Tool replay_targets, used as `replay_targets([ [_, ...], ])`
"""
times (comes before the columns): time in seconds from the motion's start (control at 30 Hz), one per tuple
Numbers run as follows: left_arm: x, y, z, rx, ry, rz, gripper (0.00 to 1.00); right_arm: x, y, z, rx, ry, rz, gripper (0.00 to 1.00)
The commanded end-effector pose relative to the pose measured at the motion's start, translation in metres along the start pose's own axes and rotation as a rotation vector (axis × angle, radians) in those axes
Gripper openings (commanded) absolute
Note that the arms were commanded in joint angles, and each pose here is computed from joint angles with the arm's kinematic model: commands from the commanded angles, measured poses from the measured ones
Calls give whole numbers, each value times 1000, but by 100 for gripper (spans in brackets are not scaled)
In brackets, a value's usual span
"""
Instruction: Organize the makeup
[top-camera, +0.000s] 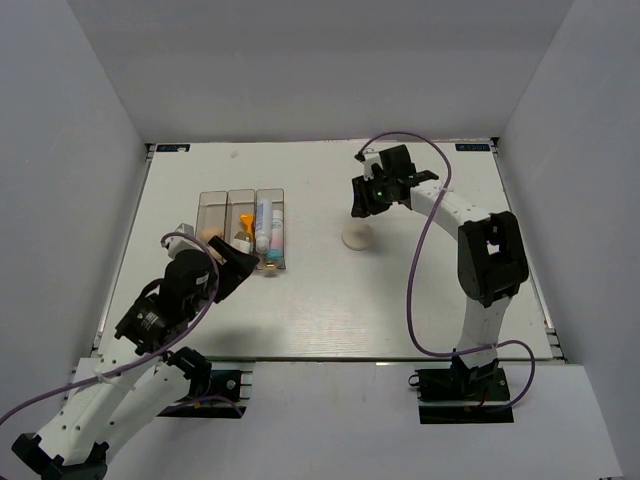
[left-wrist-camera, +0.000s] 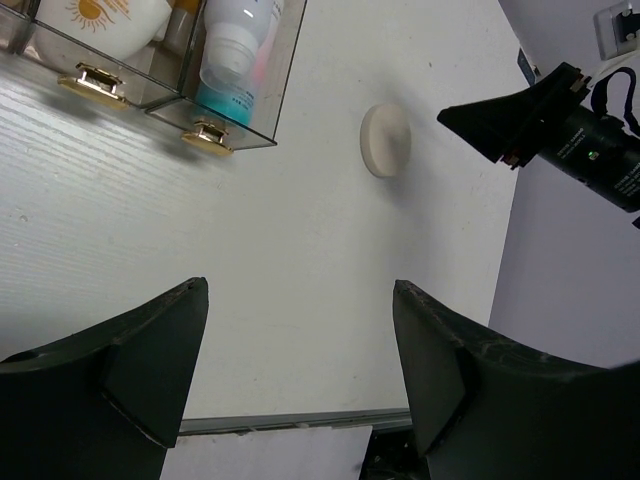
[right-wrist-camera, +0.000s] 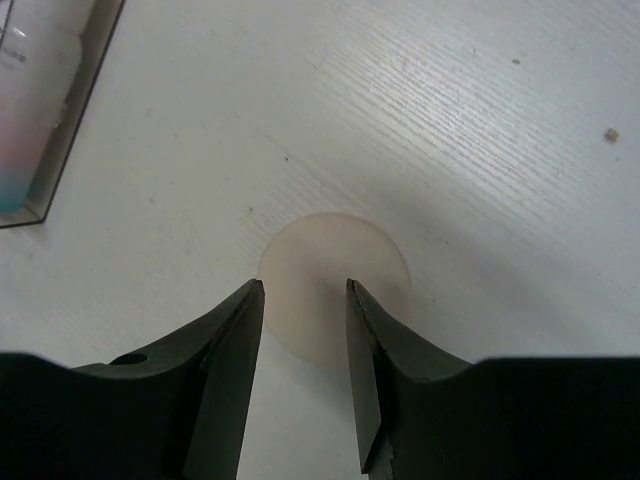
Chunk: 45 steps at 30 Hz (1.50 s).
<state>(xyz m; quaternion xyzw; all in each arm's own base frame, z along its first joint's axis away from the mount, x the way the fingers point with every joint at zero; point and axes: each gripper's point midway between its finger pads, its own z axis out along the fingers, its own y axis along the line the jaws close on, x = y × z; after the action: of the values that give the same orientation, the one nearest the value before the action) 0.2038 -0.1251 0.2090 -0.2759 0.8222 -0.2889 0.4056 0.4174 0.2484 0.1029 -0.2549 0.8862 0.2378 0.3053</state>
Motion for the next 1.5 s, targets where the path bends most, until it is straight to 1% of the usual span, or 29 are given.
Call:
replay_targets([
  [0.0, 1, -3, 5, 10, 4, 14, 84, -24, -1, -24, 16, -76, -55, 45],
  [0.17, -1, -3, 4, 8, -4, 14, 84, -20, -12, -23, 44, -64, -50, 44],
  [0.37, -4, -1, 1, 2, -18, 6, 84, 15, -32, -6, 70, 43, -22, 43],
  [0.57, -5, 0, 1, -16, -15, 10, 84, 33, -43, 6, 77, 94, -12, 43],
  [0.93, -5, -2, 3, -18, -12, 11, 84, 60, -51, 25, 63, 188, -2, 42],
  [1.27, -5, -3, 4, -27, -6, 12, 84, 85, -48, 36, 25, 262, 30, 41],
  [1.33, -5, -4, 4, -27, -4, 14, 84, 92, -47, 38, 10, 284, 51, 37],
  [1.37, -6, -5, 4, -27, -4, 14, 84, 93, -47, 38, 4, 288, 57, 33],
  [1.4, -6, -5, 4, -27, -4, 14, 84, 93, -44, 38, -16, 286, 64, 22],
  [1.47, -6, -6, 4, -29, -3, 14, 84, 91, -39, 37, -46, 279, 70, 12],
])
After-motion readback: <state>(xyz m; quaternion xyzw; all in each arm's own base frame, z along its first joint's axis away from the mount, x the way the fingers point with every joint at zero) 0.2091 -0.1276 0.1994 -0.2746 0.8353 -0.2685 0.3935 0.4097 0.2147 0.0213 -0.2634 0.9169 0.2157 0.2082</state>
